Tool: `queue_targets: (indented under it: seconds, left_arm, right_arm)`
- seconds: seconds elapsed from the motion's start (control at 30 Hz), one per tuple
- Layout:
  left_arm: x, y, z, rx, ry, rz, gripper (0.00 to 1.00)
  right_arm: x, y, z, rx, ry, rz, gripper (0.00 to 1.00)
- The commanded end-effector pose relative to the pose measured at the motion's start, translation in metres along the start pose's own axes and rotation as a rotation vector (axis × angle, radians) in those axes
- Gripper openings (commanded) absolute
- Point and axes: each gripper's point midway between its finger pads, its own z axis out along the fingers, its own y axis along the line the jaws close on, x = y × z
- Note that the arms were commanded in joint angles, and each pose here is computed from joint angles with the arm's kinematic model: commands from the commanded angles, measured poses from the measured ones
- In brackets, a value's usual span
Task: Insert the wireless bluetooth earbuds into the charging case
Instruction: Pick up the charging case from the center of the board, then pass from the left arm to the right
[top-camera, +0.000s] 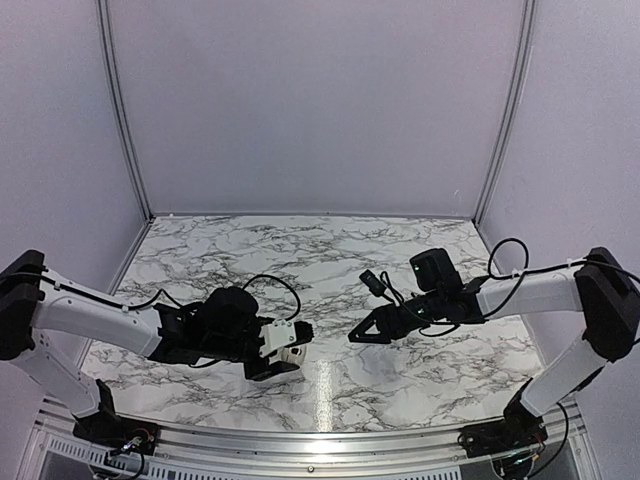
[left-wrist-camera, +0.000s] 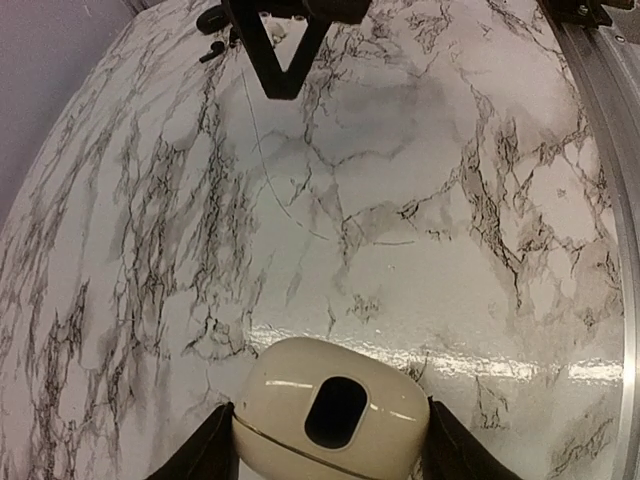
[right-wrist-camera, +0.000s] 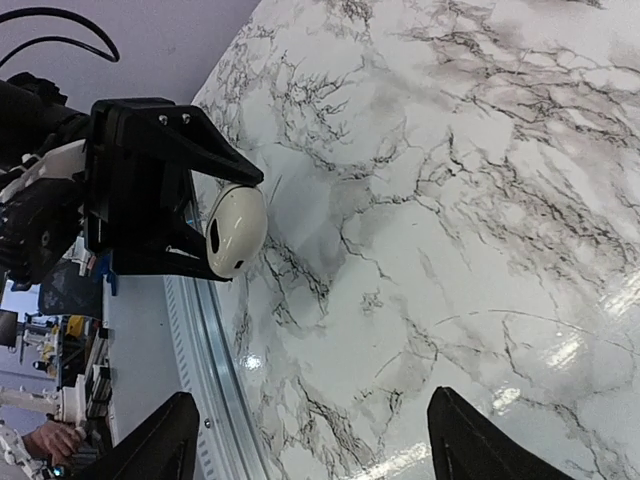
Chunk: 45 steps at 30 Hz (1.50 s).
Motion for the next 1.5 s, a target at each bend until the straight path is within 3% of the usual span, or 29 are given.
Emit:
queue_targets:
  seconds: [0.0, 0.37, 0.6, 1.13, 1.47]
  left_arm:
    - [-0.026, 0.001, -0.006, -0.028, 0.004, 0.098, 0.51]
    - [-0.05, -0.018, -0.003, -0.009, 0.011, 0.215, 0.5]
    - [-0.06, -0.016, -0.005, -0.027, -0.005, 0.196, 0.5]
    - [-0.067, -0.026, -0.005, -0.007, -0.014, 0.248, 0.5]
    - [-0.066, -0.027, -0.003, -0.007, -0.004, 0.266, 0.5]
  right_arm:
    - [-0.012, 0.029, 0.018, -0.125, 0.015, -0.025, 0.78]
    - [0.0, 0.06, 0.046, -0.255, 0.116, -0.05, 0.66]
    - [-0.002, 0.071, 0.049, -0.308, 0.102, -0.051, 0.53]
    - [-0.002, 0.077, 0.061, -0.341, 0.14, -0.056, 0.43]
    - [0.003, 0.08, 0.063, -0.368, 0.166, -0.057, 0.23]
